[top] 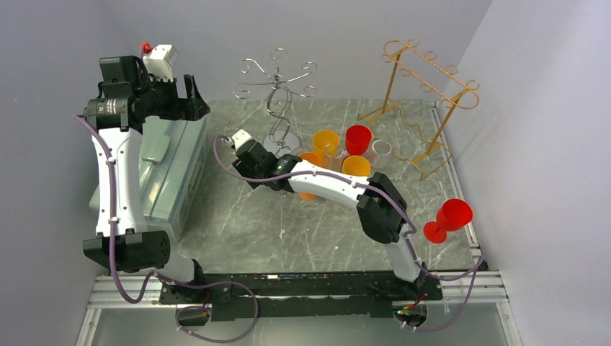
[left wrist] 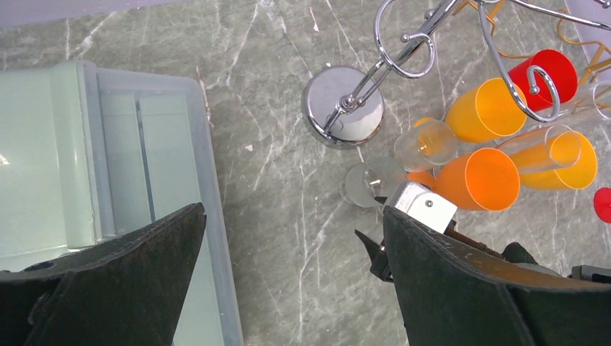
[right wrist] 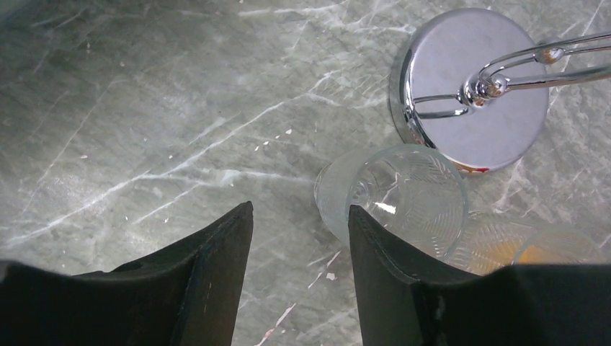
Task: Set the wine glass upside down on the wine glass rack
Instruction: Pick up the wine glass at the center of the board.
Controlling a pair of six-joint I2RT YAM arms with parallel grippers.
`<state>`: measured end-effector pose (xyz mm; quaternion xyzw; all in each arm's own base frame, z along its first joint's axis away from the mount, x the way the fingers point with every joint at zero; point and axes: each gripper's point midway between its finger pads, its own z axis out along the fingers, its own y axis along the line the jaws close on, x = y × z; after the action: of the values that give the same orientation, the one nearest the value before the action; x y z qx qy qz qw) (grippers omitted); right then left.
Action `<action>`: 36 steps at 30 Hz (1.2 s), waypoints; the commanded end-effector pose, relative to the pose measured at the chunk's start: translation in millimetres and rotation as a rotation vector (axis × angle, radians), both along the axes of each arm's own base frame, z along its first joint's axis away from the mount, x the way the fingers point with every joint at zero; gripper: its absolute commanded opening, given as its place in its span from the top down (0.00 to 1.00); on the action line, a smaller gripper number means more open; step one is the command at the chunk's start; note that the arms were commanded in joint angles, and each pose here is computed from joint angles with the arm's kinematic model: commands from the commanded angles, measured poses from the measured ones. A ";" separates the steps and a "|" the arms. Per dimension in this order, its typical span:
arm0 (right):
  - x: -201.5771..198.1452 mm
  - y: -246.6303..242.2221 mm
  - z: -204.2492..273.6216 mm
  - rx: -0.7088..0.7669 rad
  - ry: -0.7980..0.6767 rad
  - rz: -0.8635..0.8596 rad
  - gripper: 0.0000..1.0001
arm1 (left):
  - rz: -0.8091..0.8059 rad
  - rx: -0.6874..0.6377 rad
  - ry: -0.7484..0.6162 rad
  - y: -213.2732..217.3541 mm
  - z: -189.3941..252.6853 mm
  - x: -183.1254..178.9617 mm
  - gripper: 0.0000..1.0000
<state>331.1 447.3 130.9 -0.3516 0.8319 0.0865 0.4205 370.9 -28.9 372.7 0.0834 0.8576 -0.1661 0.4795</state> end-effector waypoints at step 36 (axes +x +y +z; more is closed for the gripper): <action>27.2 -13.6 -19.5 -0.013 -0.002 -0.061 0.45 | -0.079 -0.031 -0.032 -15.3 14.8 -26.5 0.01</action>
<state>352.7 425.8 109.4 -0.3371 0.8452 0.0508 0.4116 355.6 -38.7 377.2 0.0952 0.8531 -0.1879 0.4773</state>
